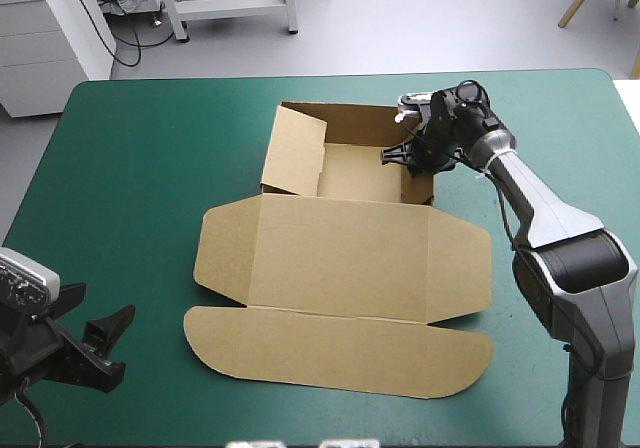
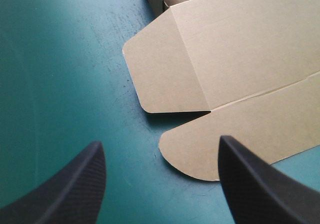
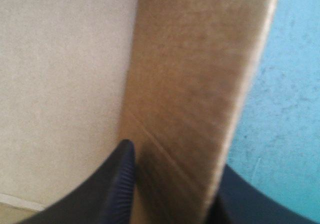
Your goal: Fold the box
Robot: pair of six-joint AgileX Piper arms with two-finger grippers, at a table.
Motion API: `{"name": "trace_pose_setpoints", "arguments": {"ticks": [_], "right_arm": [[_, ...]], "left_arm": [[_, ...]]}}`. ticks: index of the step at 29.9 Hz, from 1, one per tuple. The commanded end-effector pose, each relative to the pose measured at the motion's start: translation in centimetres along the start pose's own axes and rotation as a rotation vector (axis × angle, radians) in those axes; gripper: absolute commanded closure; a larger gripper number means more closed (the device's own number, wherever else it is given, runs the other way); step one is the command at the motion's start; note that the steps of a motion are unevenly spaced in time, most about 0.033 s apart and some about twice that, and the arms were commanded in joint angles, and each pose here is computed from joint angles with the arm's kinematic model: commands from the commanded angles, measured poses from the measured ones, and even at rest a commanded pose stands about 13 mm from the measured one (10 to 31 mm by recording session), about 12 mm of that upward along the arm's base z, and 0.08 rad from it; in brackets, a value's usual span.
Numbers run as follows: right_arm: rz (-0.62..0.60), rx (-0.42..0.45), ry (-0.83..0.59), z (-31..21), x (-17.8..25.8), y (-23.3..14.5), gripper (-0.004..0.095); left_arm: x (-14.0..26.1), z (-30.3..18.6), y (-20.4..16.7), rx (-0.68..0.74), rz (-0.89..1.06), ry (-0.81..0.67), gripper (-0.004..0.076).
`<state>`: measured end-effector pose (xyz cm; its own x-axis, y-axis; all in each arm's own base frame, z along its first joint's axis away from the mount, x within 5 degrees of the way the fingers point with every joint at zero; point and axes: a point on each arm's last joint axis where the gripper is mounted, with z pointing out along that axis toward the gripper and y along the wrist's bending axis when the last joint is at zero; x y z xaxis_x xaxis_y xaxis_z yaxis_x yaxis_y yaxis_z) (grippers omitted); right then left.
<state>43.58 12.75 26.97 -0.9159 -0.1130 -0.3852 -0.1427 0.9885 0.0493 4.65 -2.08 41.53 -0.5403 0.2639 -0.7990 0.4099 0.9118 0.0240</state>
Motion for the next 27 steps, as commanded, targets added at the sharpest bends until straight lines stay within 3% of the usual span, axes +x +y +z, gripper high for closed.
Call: {"name": "trace_pose_setpoints", "arguments": {"ticks": [1,10,17,27], "right_arm": [[-0.017,0.019,-0.107,-3.6,-0.9,-0.6,0.0914],[0.015,0.078,-0.07,-5.0,-0.7,-5.5,0.0927],[0.068,0.252,-0.05,-8.3,0.4,-13.3,0.0927],[0.256,0.367,-0.064,-11.2,3.0,-22.9,0.0927]], "left_arm": [[-0.5,-0.3,0.0,0.005,-0.009,-0.02,0.0267],[-0.4,-0.3,0.0,0.006,-0.009,-0.014,0.0269],[-0.4,-0.3,0.0,0.006,-0.005,-0.012,0.0297],[-0.4,-0.3,0.0,0.006,-0.005,-0.012,0.03]]}}
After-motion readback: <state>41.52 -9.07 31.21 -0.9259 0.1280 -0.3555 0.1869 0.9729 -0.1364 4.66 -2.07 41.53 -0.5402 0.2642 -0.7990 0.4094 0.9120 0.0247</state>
